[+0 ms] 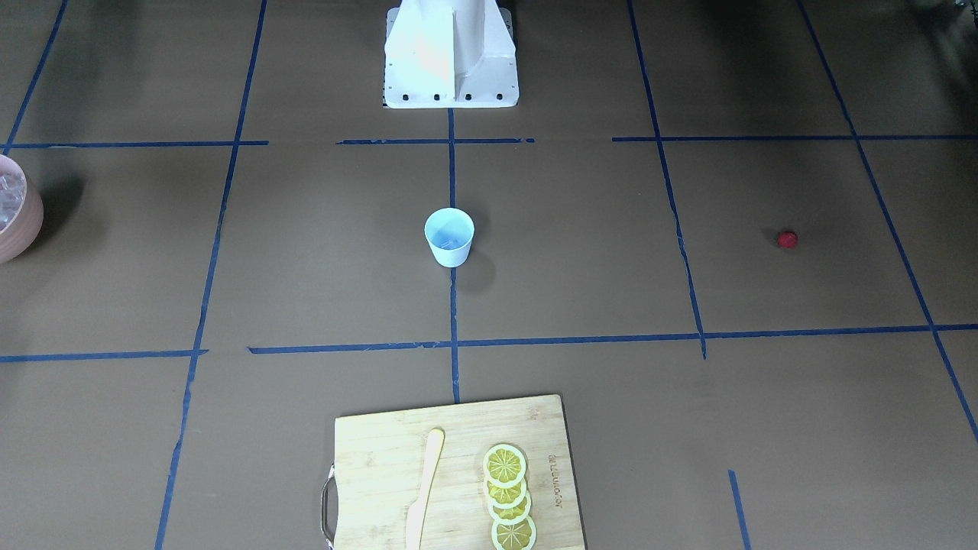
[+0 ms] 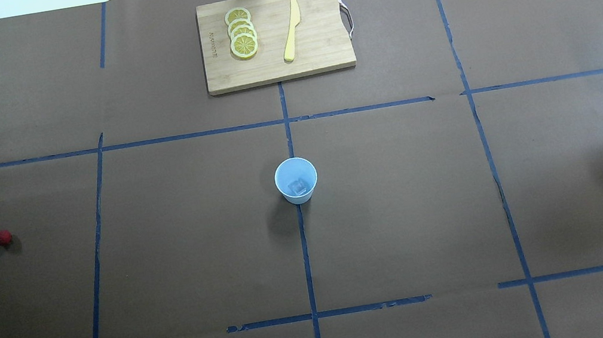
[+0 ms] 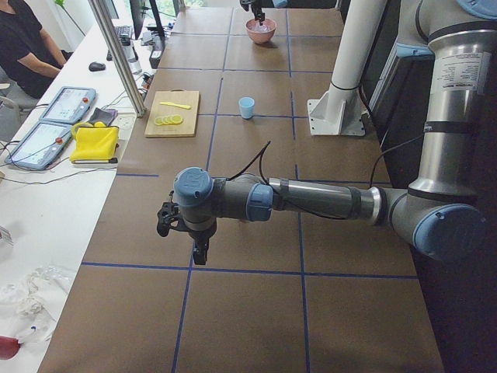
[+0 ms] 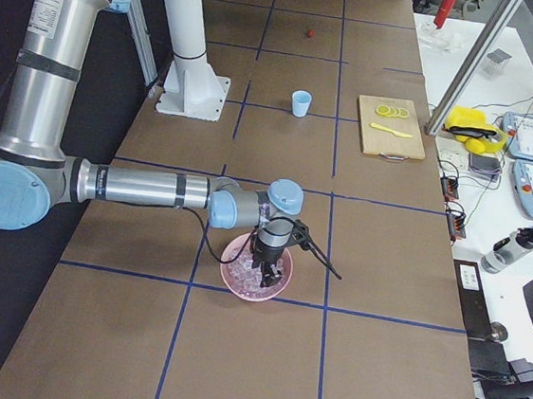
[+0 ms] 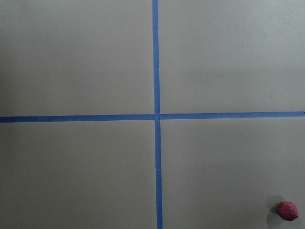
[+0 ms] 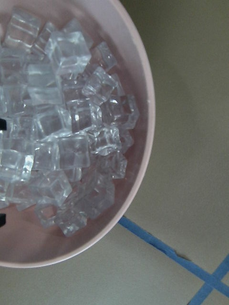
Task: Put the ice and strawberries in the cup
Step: 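Lower the right gripper into the bowl and grasp another ice cube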
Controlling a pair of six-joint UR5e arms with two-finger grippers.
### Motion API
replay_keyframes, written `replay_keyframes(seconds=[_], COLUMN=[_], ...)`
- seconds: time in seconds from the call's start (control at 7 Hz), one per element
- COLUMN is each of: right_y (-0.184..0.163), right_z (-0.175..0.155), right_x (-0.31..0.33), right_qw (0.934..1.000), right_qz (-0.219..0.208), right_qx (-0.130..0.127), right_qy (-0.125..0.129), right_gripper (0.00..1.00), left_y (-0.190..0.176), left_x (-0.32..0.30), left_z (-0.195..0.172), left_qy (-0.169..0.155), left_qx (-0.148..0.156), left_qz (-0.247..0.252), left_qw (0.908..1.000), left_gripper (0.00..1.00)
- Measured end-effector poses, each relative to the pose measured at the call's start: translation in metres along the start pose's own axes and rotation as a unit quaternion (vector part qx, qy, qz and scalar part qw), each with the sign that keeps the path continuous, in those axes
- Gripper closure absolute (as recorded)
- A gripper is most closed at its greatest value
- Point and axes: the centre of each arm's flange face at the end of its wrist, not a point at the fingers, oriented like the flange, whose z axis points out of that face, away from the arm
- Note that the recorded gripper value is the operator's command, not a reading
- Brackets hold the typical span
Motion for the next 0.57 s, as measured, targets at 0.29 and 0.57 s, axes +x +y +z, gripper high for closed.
replay_keyframes(seconds=[0.29,0.57], right_y=[-0.0012,-0.0036], right_z=[0.0038,0.0061], right_x=[-0.0009,-0.0013], right_qw=[1.0000,1.0000], right_qz=[-0.002,-0.003], right_qx=[-0.004,-0.007], right_qy=[0.000,0.001], right_gripper=[0.36,0.44], left_y=[-0.0001,0.0000], left_x=[0.0009,0.0021], left_z=[-0.0008,-0.0019], left_qy=[0.000,0.000], left_qx=[0.001,0.002], left_qz=[0.001,0.002], left_qw=[1.0000,1.0000], left_gripper=[0.00,0.00])
